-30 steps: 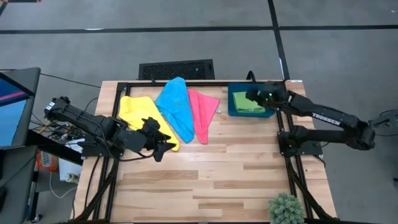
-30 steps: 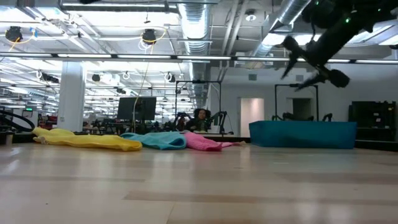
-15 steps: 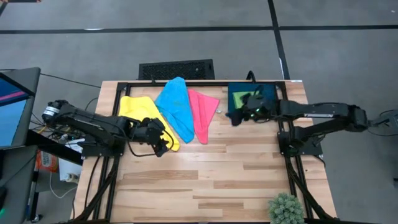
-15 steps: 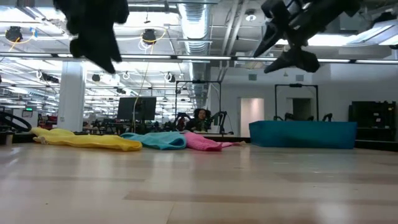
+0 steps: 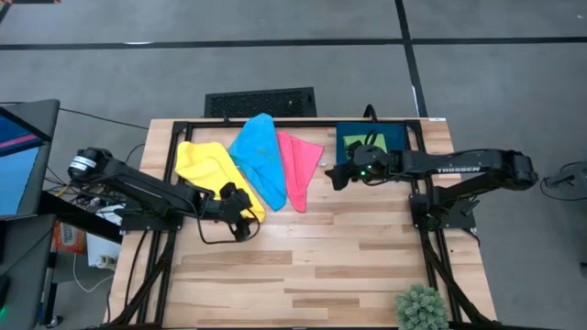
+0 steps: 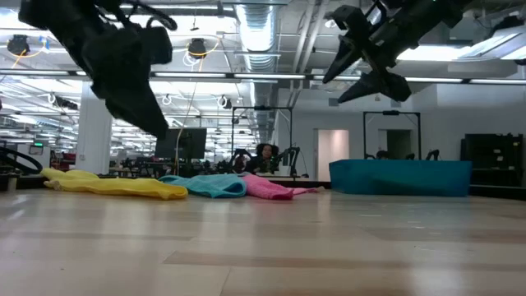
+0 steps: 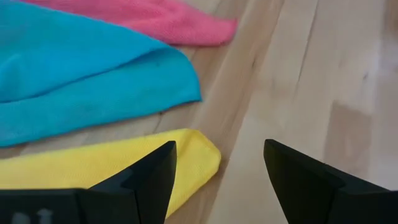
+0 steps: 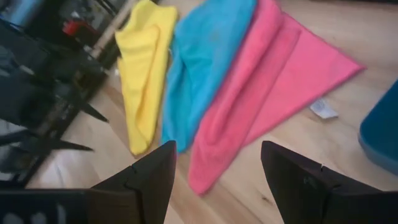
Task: Fold microfiber towels
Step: Fold the yellow towel
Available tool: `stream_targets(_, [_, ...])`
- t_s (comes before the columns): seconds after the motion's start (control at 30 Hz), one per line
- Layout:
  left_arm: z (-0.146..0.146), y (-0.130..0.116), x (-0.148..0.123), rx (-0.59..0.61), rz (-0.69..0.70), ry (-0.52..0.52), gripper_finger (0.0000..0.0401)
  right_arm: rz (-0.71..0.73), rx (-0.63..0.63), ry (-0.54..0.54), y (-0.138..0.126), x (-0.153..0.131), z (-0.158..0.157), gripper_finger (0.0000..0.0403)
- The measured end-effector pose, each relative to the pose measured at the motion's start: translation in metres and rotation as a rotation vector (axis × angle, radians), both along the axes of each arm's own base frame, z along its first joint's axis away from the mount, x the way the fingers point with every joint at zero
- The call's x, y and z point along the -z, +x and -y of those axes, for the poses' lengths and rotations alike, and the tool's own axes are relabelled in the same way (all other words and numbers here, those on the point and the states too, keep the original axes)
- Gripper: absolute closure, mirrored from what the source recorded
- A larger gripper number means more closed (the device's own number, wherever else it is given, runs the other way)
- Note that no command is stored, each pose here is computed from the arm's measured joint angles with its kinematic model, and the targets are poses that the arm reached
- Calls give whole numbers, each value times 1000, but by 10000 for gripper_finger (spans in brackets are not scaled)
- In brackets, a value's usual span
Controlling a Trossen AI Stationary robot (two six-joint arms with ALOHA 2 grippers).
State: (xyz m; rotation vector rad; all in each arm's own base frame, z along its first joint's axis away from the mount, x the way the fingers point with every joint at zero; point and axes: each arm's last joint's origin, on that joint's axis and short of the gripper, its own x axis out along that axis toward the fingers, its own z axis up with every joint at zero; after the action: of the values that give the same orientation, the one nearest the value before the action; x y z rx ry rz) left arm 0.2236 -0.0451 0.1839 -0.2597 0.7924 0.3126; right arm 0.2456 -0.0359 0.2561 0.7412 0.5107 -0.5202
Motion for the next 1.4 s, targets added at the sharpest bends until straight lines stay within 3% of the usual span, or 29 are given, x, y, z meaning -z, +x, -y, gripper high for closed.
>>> stream_targets(0.37, [5, 16, 39, 94, -154, 52, 166, 33, 1, -2, 2, -3, 1, 143])
stream_targets(0.63, [4, 22, 58, 87, -204, 63, 171, 35, 5, 2, 2, -3, 1, 143])
stream_targets(0.8, [7, 26, 72, 102, -254, 48, 227, 43, 16, 16, 2, -3, 1, 143])
stream_targets(1.1, [4, 36, 63, 69, -240, -27, 384, 48, -13, 19, 3, -3, -6, 143])
stream_targets(1.27, [6, 50, 47, -16, -247, -169, 399, 48, -55, 22, 4, -3, -17, 143])
stream_targets(1.4, [11, 70, 9, -35, -149, -232, 400, 28, -95, 41, 4, -1, -30, 143])
